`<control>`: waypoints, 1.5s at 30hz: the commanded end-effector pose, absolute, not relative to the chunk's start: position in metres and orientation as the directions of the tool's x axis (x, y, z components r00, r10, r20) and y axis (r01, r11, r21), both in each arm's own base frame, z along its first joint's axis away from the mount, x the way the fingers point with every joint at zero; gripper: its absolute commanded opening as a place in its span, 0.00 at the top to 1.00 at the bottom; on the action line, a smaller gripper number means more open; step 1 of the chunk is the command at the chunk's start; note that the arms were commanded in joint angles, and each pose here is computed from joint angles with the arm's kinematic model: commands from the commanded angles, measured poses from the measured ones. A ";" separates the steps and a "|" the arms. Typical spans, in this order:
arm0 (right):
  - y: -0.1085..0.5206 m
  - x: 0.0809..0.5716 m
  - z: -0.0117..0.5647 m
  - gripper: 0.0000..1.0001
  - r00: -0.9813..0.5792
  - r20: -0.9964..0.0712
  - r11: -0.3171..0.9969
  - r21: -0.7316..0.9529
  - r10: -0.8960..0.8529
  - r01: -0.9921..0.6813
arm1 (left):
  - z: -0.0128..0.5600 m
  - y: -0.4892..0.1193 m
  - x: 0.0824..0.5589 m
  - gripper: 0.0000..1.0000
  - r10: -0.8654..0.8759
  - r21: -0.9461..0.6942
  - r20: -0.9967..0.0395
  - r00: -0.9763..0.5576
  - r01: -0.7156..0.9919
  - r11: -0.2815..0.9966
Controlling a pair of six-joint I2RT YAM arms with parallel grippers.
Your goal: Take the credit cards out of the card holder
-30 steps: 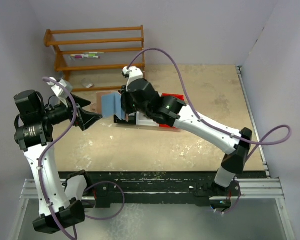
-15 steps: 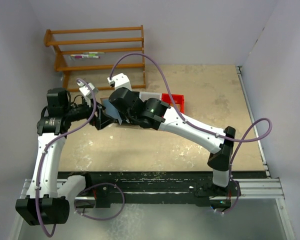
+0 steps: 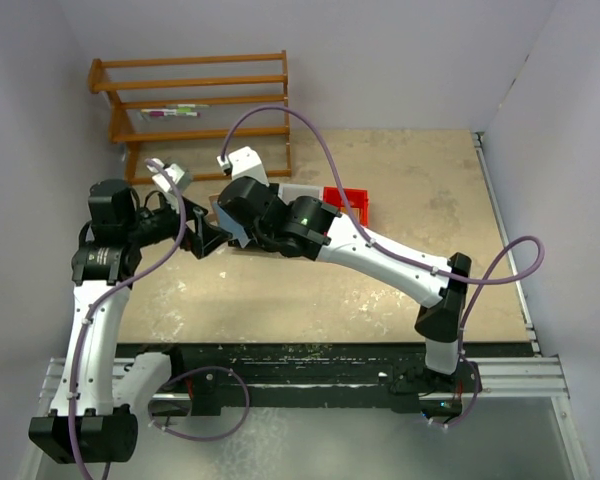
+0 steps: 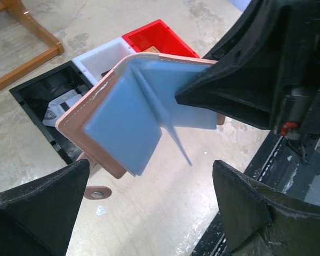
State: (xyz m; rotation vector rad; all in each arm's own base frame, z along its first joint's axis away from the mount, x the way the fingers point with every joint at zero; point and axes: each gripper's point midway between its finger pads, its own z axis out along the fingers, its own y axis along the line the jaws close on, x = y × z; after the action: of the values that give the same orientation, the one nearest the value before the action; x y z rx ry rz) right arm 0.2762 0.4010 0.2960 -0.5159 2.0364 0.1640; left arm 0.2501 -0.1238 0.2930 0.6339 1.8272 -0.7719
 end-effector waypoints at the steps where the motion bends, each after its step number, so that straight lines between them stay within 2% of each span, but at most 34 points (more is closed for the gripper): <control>1: 0.388 0.279 0.332 1.00 -0.357 -0.898 0.926 -0.122 -0.257 -0.358 | 0.309 -0.136 0.236 0.01 0.034 -0.253 -0.941 -0.338 0.763 0.594; 6: 0.391 0.275 0.337 1.00 -0.338 -0.902 0.926 -0.145 -0.269 -0.349 | 0.318 -0.132 0.249 0.01 -0.037 -0.283 -0.940 -0.340 0.712 0.643; 9: 0.394 0.271 0.343 1.00 -0.336 -0.908 0.923 -0.118 -0.249 -0.365 | 0.313 -0.115 0.268 0.00 -0.044 -0.248 -0.944 -0.326 0.618 0.746; 13: 0.401 0.255 0.345 1.00 -0.349 -0.911 0.885 -0.037 -0.220 -0.464 | 0.303 -0.100 0.279 0.00 -0.026 -0.210 -0.945 -0.325 0.546 0.811; 15: 0.402 0.245 0.353 1.00 -0.351 -0.918 0.858 0.026 -0.182 -0.512 | 0.301 -0.105 0.276 0.01 -0.034 -0.237 -0.938 -0.346 0.564 0.791; 17: 0.411 0.234 0.356 1.00 -0.361 -0.920 0.813 0.093 -0.150 -0.574 | 0.302 -0.114 0.269 0.05 -0.043 -0.274 -0.929 -0.369 0.604 0.748; 19: 0.411 0.228 0.359 1.00 -0.364 -0.922 0.789 0.127 -0.130 -0.602 | 0.308 -0.134 0.250 0.11 -0.050 -0.337 -0.916 -0.398 0.697 0.633; 21: 0.407 0.226 0.358 1.00 -0.368 -0.921 0.785 0.132 -0.128 -0.605 | 0.313 -0.146 0.236 0.12 -0.058 -0.391 -0.901 -0.430 0.745 0.540; 23: 0.403 0.227 0.356 1.00 -0.376 -0.918 0.790 0.134 -0.128 -0.598 | 0.316 -0.150 0.229 0.14 -0.059 -0.411 -0.895 -0.443 0.763 0.499; 28: 0.400 0.226 0.361 1.00 -0.386 -0.917 0.768 0.174 -0.102 -0.616 | 0.315 -0.152 0.226 0.42 -0.045 -0.416 -0.891 -0.452 0.773 0.480; 32: 0.394 0.231 0.368 1.00 -0.423 -0.905 0.719 0.265 -0.045 -0.642 | 0.322 -0.157 0.215 0.50 -0.046 -0.445 -0.881 -0.470 0.794 0.414; 33: 0.392 0.232 0.369 1.00 -0.439 -0.898 0.699 0.295 -0.030 -0.652 | 0.324 -0.158 0.212 0.55 -0.048 -0.449 -0.881 -0.471 0.799 0.401; 34: 0.392 0.231 0.370 0.99 -0.455 -0.890 0.668 0.327 -0.019 -0.669 | 0.327 -0.159 0.211 0.66 -0.051 -0.454 -0.879 -0.474 0.801 0.390; 35: 0.390 0.232 0.371 0.93 -0.467 -0.884 0.640 0.356 -0.004 -0.680 | 0.329 -0.160 0.209 0.75 -0.055 -0.459 -0.878 -0.476 0.802 0.383; 37: 0.389 0.226 0.374 0.80 -0.487 -0.873 0.562 0.409 0.013 -0.719 | 0.335 -0.161 0.207 0.86 -0.067 -0.473 -0.872 -0.484 0.801 0.368; 42: 0.379 0.208 0.391 0.50 -0.481 -0.875 0.390 0.463 0.056 -0.796 | 0.349 -0.167 0.200 0.94 -0.096 -0.532 -0.843 -0.529 0.794 0.295; 45: 0.366 0.203 0.396 0.43 -0.481 -0.873 0.332 0.478 0.079 -0.813 | 0.360 -0.169 0.195 0.99 -0.105 -0.552 -0.832 -0.545 0.794 0.255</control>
State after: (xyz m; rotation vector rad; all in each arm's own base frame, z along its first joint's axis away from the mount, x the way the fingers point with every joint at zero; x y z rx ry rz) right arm 0.2306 0.3663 0.3415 -0.5779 1.9425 1.0223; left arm 0.2073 -0.1626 0.3214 0.5654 1.8191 -1.3153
